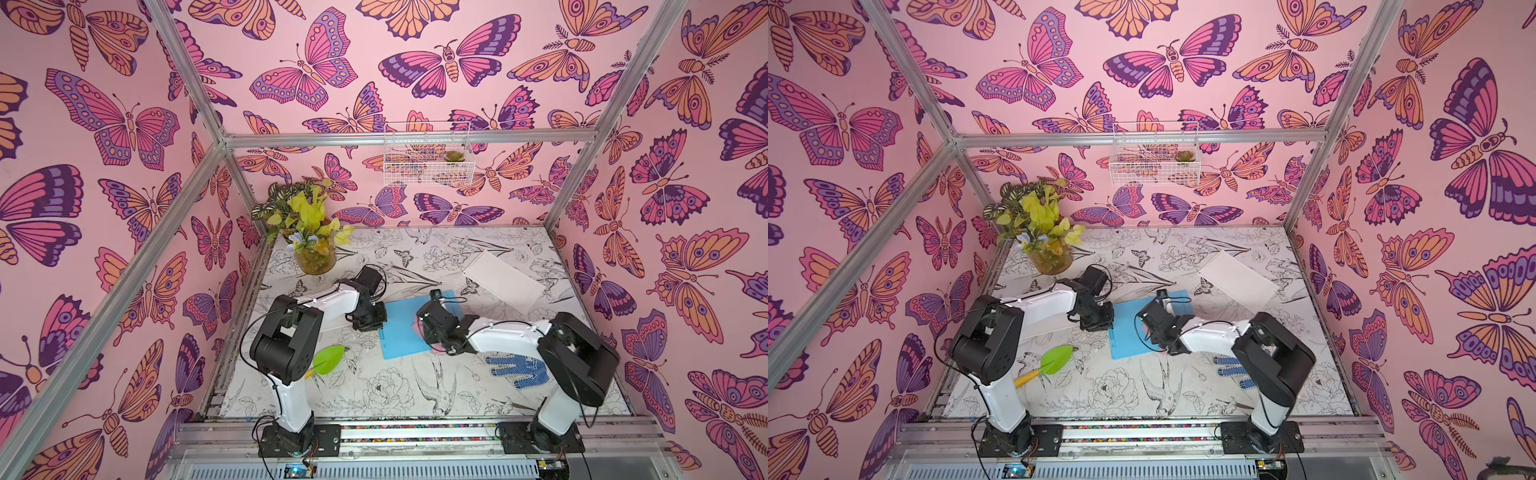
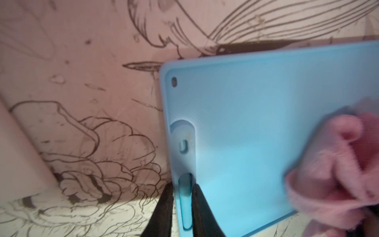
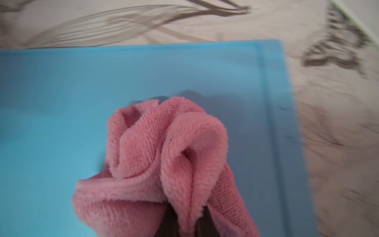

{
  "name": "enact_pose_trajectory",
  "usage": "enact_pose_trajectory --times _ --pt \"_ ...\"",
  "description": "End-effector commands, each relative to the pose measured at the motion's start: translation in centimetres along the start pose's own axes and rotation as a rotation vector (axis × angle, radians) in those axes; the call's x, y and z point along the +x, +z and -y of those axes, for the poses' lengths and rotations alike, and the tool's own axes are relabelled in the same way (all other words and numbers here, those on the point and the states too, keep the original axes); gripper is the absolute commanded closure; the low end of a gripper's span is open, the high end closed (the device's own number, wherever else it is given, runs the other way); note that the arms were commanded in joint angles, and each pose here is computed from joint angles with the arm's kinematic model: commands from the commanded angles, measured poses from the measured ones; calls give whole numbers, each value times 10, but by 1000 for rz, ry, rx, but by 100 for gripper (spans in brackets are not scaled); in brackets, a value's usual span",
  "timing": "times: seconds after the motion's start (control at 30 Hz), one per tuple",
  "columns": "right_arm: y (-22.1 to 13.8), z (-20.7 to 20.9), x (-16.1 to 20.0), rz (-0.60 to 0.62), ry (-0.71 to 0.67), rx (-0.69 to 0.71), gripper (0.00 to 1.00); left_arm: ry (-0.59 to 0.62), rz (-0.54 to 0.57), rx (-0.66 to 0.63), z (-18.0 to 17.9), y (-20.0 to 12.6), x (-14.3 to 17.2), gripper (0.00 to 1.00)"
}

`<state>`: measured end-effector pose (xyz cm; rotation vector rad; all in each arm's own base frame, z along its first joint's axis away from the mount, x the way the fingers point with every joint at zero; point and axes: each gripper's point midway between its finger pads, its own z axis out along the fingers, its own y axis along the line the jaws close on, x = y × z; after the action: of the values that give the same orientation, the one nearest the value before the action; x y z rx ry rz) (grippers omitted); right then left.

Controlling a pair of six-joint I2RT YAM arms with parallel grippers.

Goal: Wipe the drawing tablet
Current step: Wipe the dirt from the drawing tablet.

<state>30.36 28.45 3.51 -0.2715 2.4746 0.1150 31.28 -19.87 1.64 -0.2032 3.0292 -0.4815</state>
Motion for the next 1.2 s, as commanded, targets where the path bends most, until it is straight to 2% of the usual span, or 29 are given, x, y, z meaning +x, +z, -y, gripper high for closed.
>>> enact_pose_trajectory --times 0.0,0.07,0.13,0.23,0.3,0.43,0.5,0.57,0.73,0.8,0.93,1.07,1.17 --pt "4 -56 -27 39 -25 -108 100 -7 -122 -96 -31 27 33 80" --pt "14 -25 -35 34 56 -36 100 -3 -121 -85 -29 28 33 80" --pt "22 29 -34 16 171 56 100 3 -119 -81 -29 28 33 80" --pt "22 81 -35 20 227 137 100 1 -129 -79 -32 31 35 80" --pt "22 70 -44 35 179 88 100 1 -131 -84 -34 32 35 80" --pt "25 -28 -61 69 44 -144 100 -5 -131 -88 -35 34 34 81" --pt "28 -63 -63 59 8 -203 100 -2 -128 -82 -34 35 32 81" --pt "33 -57 -68 58 47 -158 100 5 -126 -71 -32 36 31 81" --pt "42 30 -77 57 219 -45 100 -5 -136 -58 -31 39 31 81" --pt "39 41 -82 67 224 -62 100 -17 -148 -57 -32 41 33 81" --pt "37 -3 -87 55 164 -199 100 -28 -140 -68 -32 38 31 81" --pt "36 -58 -83 46 83 -260 100 -32 -134 -97 -35 32 30 82" --pt "44 -56 -82 35 112 -225 100 -40 -146 -113 -37 33 32 82"
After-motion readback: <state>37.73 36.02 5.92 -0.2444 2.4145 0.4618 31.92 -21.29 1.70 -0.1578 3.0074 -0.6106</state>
